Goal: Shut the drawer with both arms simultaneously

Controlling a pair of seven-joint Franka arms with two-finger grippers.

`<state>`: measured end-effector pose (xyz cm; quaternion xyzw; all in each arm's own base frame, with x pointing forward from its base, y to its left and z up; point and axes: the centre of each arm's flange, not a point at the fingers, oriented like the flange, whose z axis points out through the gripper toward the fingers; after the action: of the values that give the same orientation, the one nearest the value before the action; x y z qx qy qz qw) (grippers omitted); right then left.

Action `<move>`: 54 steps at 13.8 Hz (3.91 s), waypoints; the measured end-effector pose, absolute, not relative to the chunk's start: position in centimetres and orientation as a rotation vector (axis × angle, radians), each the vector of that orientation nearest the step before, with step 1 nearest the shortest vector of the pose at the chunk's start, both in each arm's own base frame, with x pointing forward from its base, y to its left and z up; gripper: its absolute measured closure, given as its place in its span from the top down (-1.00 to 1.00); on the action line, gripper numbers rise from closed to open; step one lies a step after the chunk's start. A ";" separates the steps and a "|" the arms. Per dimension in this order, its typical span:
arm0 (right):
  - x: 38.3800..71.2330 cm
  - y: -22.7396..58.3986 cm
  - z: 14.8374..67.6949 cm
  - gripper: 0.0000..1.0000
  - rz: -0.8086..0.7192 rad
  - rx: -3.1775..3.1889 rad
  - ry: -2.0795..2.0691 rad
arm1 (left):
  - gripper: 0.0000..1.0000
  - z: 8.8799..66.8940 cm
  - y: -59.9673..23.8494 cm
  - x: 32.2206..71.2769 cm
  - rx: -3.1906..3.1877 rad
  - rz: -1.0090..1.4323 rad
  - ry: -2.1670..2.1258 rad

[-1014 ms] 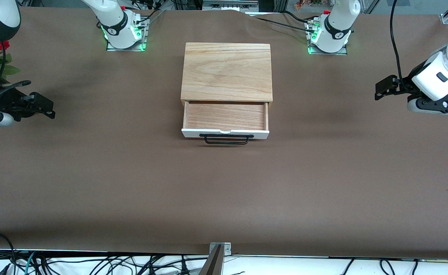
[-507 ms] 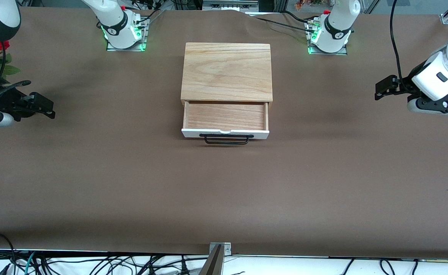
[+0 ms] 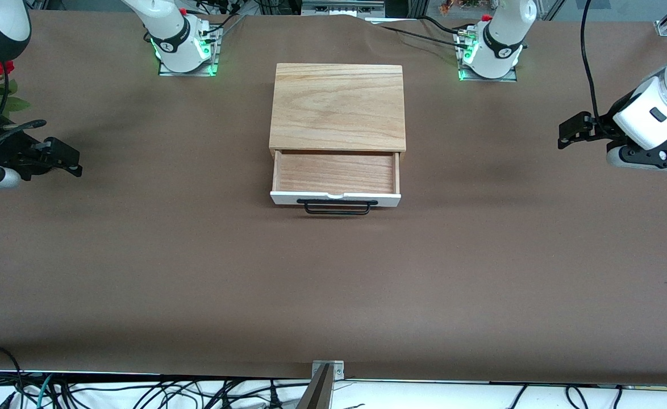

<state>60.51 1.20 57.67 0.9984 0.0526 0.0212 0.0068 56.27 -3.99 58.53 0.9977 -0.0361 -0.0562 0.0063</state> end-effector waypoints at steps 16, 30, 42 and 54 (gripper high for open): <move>64.1 6.6 47.3 1.00 -0.131 3.112 0.293 | 1.00 55.9 -6.0 57.3 3.070 -0.242 -0.158; 66.2 19.3 33.4 1.00 -0.249 3.464 0.279 | 1.00 35.5 -25.9 65.8 2.745 -0.119 -0.322; 64.4 29.9 30.6 1.00 -0.121 3.546 0.364 | 1.00 29.4 -30.7 64.3 2.623 -0.256 -0.261; 62.5 33.9 28.8 1.00 -0.171 3.526 0.437 | 1.00 28.1 -31.6 63.3 2.612 -0.333 -0.273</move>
<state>62.51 33.91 28.83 0.9699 0.1203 -0.0470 -0.2063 63.25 -31.60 28.14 0.9567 -0.1001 -0.1219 0.2445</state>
